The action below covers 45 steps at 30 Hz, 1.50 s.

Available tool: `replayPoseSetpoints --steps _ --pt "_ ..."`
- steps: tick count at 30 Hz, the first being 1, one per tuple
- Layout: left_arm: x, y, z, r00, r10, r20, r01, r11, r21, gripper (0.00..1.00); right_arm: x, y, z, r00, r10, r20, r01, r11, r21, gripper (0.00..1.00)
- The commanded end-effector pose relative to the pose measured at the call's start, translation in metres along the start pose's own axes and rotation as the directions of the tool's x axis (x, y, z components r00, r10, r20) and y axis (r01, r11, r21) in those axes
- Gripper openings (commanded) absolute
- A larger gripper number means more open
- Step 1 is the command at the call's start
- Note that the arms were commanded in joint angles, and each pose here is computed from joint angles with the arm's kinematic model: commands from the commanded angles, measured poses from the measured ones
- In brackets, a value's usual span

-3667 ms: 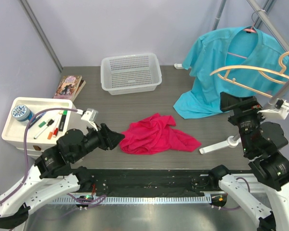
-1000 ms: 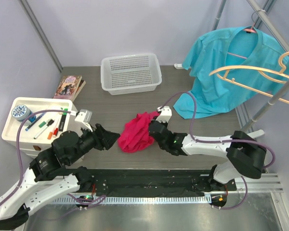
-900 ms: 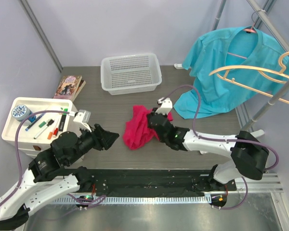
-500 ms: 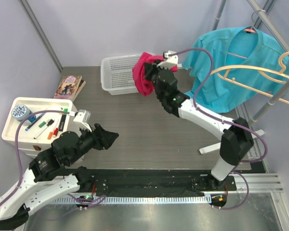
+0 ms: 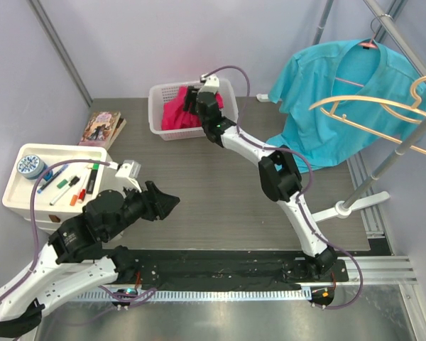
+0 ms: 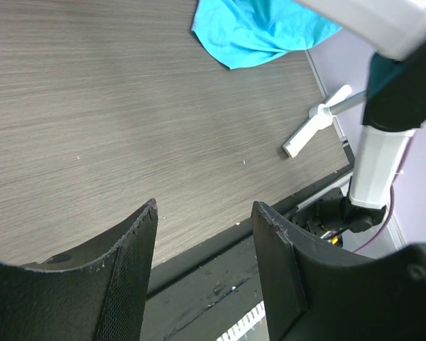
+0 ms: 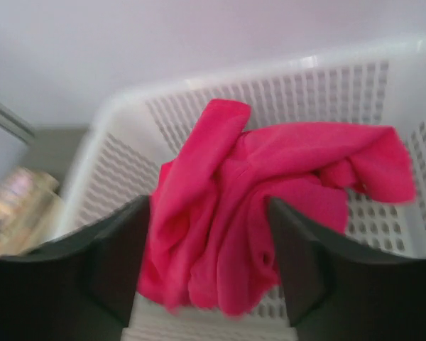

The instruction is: Remove the t-shirt from the hanger

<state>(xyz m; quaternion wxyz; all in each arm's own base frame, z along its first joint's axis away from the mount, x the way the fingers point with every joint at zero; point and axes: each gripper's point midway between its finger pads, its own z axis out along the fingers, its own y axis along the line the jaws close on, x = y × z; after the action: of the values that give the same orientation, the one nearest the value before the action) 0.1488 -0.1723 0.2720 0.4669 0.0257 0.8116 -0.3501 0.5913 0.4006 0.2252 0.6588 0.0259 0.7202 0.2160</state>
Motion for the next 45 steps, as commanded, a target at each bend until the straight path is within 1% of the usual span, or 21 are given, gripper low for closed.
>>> replayPoseSetpoints --steps 1,4,6,7,8,9,10,12,14,15,16,19,25,28,32,33,38,41,42,43,45 --pt "-0.017 -0.020 -0.002 0.999 -0.040 0.036 0.037 0.997 0.065 0.56 -0.003 0.007 -0.008 0.994 -0.021 -0.105 0.020 1.000 -0.008 0.80" --pt "-0.012 -0.023 0.001 0.998 -0.055 0.023 0.052 0.995 0.083 0.56 -0.022 0.003 -0.027 0.987 -0.049 -0.150 0.053 0.998 0.026 0.82" --pt "-0.010 -0.024 0.003 0.998 -0.067 0.021 0.064 0.993 0.095 0.56 -0.060 0.006 -0.047 0.990 -0.051 -0.132 0.056 0.998 0.031 0.83" --pt "-0.009 -0.025 0.004 0.997 -0.073 0.019 0.071 0.992 0.102 0.56 -0.051 -0.003 -0.058 0.982 -0.064 -0.178 0.075 0.996 0.056 0.82" --pt "-0.008 -0.027 0.005 0.996 -0.088 0.023 0.085 0.990 0.114 0.56 -0.082 0.000 -0.075 0.988 -0.050 -0.147 0.059 0.997 0.057 0.83" --pt "-0.007 -0.027 0.005 0.995 -0.099 0.026 0.095 0.988 0.123 0.55 -0.087 -0.002 -0.085 0.988 -0.047 -0.150 0.057 0.996 0.062 0.83" --pt "-0.007 -0.028 0.006 0.994 -0.109 0.028 0.104 0.986 0.132 0.55 -0.067 -0.012 -0.096 0.978 -0.054 -0.203 0.070 0.995 0.073 0.83" --pt "-0.002 -0.032 0.010 0.990 -0.138 0.023 0.133 0.978 0.163 0.55 -0.088 -0.012 -0.121 0.978 -0.037 -0.203 0.050 0.997 0.058 0.83" --pt "0.003 -0.032 0.013 0.988 -0.156 0.015 0.150 0.972 0.180 0.55 -0.065 -0.023 -0.145 0.957 -0.042 -0.286 0.064 0.996 0.068 0.82" --pt "0.002 -0.036 0.013 0.985 -0.170 0.021 0.162 0.966 0.199 0.55 -0.079 -0.017 -0.162 0.961 -0.034 -0.276 0.049 0.998 0.047 0.82" --pt "0.004 -0.035 0.015 0.985 -0.171 0.015 0.165 0.967 0.197 0.55 -0.054 -0.029 -0.175 0.942 -0.051 -0.330 0.074 0.995 0.060 0.82" --pt "0.005 -0.037 0.018 0.985 -0.175 0.008 0.169 0.965 0.202 0.56 -0.028 -0.038 -0.217 0.920 -0.064 -0.387 0.094 0.994 0.059 0.82" --pt "0.015 -0.036 0.027 0.984 -0.174 -0.019 0.175 0.965 0.195 0.55 0.017 -0.052 -0.283 0.876 -0.120 -0.467 0.154 0.987 0.037 0.84" --pt "0.020 -0.035 0.029 0.981 -0.191 -0.019 0.190 0.959 0.208 0.55 0.019 -0.065 -0.299 0.870 -0.115 -0.479 0.177 0.981 0.085 0.85" --pt "0.021 -0.035 0.027 0.979 -0.204 -0.014 0.202 0.954 0.221 0.55 -0.030 -0.084 -0.300 0.925 -0.107 -0.363 0.198 0.955 0.223 0.86" --pt "0.020 -0.034 0.026 0.978 -0.206 -0.011 0.204 0.954 0.220 0.55 -0.055 -0.085 -0.295 0.948 -0.107 -0.300 0.192 0.944 0.268 0.85" --pt "0.017 -0.035 0.020 0.977 -0.214 -0.007 0.210 0.950 0.229 0.55 -0.141 -0.092 -0.269 0.979 -0.161 -0.126 0.199 0.892 0.405 0.86" --pt "0.016 -0.035 0.017 0.977 -0.215 -0.009 0.211 0.951 0.225 0.55 -0.199 -0.106 -0.257 0.989 -0.145 0.030 0.105 0.829 0.550 0.87" --pt "0.016 -0.034 0.016 0.976 -0.215 -0.012 0.213 0.952 0.221 0.55 -0.225 -0.109 -0.251 0.985 -0.120 0.126 0.025 0.813 0.582 0.88" --pt "0.017 -0.034 0.017 0.976 -0.215 -0.016 0.214 0.953 0.214 0.55 -0.242 -0.123 -0.256 0.973 -0.133 0.190 -0.024 0.757 0.653 0.90" --pt "0.018 -0.034 0.017 0.974 -0.224 -0.028 0.225 0.951 0.210 0.55 -0.269 -0.138 -0.249 0.937 -0.099 0.336 -0.171 0.707 0.686 0.90"
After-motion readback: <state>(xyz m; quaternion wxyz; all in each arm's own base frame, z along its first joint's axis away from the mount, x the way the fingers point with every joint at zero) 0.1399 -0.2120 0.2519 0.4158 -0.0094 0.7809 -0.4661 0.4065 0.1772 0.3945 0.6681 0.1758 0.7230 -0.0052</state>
